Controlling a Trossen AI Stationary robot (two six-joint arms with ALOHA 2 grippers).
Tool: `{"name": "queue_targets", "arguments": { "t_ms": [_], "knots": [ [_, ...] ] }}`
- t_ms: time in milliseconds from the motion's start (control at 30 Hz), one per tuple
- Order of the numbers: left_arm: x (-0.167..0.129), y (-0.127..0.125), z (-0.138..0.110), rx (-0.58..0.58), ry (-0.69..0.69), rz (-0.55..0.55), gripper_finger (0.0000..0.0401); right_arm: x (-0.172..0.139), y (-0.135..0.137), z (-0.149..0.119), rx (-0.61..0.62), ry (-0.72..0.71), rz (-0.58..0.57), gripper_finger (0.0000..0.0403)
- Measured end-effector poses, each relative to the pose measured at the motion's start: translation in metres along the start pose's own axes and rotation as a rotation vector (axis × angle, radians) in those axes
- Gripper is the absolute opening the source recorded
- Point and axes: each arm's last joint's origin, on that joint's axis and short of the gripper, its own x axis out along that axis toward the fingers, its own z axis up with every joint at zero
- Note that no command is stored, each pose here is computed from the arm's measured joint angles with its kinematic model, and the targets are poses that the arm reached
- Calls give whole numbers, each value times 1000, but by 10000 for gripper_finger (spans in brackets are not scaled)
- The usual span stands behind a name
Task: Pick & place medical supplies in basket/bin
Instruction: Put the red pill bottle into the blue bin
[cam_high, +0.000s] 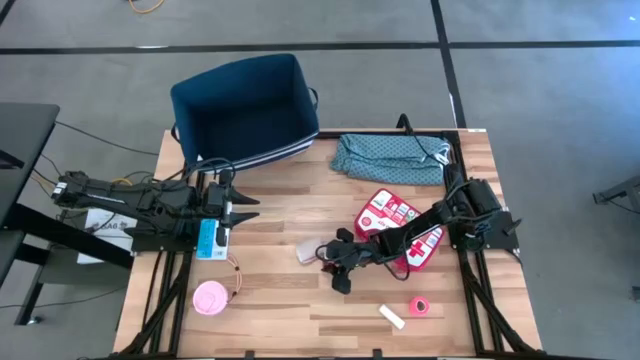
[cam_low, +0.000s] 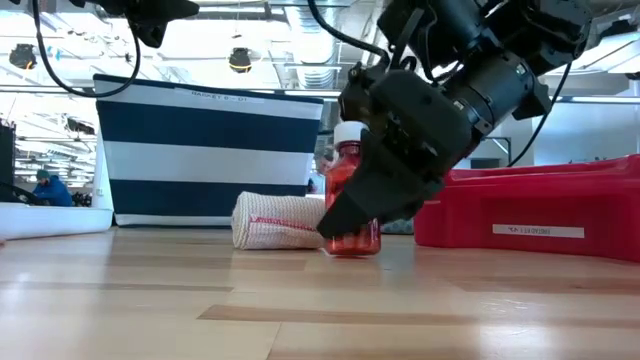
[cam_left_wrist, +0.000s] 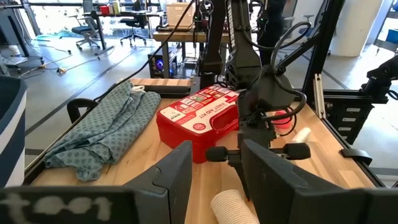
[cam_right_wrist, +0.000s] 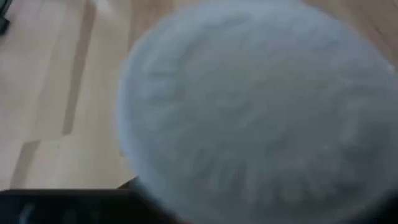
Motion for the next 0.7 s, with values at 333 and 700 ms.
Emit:
{"name": "queue_targets", "arguments": {
  "t_ms": [333, 700],
  "knots": [
    [0, 0, 0, 0, -1, 2, 130, -2, 10, 24, -66, -181, 123, 82],
    [0, 2, 7, 0, -77, 88, 130, -68, -2, 162, -509, -610, -239, 95]
  ]
}}
